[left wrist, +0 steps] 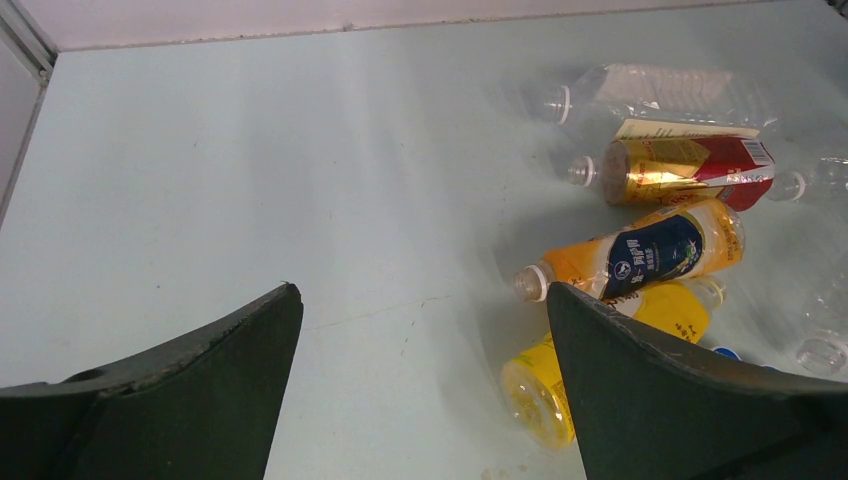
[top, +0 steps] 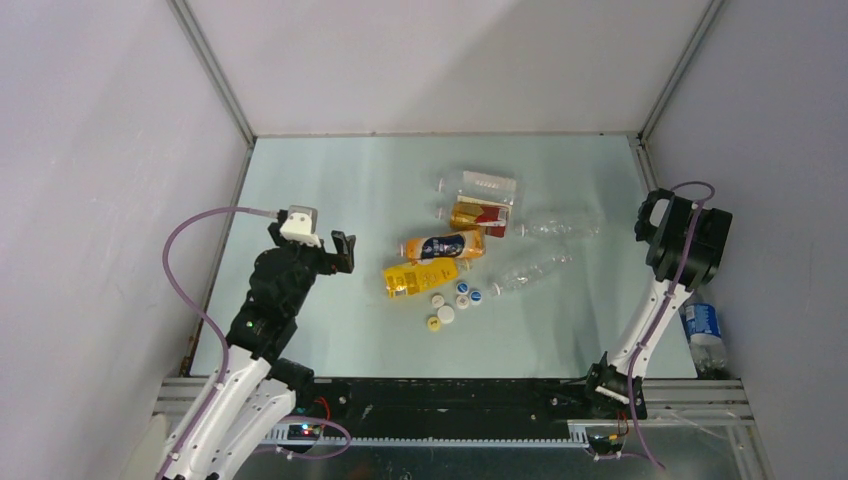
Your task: Screw on the bottle caps
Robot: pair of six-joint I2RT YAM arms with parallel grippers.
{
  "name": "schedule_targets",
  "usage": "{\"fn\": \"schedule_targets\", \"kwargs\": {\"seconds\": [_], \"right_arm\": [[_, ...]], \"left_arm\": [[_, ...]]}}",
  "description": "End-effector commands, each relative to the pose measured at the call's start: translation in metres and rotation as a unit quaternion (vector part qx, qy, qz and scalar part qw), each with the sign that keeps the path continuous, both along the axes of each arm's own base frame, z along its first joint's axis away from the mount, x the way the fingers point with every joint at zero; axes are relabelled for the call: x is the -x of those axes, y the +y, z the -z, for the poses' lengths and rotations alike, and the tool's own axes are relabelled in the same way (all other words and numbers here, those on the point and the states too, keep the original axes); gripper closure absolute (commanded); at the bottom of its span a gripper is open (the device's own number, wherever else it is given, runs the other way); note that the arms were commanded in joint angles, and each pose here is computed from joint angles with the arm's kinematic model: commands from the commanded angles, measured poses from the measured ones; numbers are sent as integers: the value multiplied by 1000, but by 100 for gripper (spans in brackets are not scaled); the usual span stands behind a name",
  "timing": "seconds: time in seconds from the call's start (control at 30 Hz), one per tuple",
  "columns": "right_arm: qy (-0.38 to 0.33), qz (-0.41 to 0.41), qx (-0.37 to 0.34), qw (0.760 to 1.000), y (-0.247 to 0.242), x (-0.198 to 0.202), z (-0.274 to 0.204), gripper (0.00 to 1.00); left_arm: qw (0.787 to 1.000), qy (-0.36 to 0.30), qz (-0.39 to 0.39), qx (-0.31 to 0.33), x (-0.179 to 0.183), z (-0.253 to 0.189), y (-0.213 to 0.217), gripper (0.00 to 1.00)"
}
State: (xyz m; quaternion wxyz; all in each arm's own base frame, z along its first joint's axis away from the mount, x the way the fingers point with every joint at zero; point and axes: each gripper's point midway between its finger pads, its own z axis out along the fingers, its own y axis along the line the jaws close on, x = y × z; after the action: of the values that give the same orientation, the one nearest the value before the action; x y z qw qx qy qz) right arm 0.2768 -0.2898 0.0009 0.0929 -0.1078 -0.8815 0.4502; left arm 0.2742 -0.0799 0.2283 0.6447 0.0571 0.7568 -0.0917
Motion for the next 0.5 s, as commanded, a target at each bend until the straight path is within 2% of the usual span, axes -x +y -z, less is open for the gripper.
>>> {"fn": "schedule_targets", "kwargs": {"seconds": [0.0,0.27,0.47], "right_arm": [[64,0,-58,996,6,22,34,58],[32,-5,-53,998,8,5,20,72],[-40,-30,-18,999,23,-34,-24,85]], "left_arm": [[1000,-18,5,4,-3,-9,-3,0],[1000,-23,4,5,-3,-12,-2,0],[999,-34,0,10,0,-17,1,0]]}}
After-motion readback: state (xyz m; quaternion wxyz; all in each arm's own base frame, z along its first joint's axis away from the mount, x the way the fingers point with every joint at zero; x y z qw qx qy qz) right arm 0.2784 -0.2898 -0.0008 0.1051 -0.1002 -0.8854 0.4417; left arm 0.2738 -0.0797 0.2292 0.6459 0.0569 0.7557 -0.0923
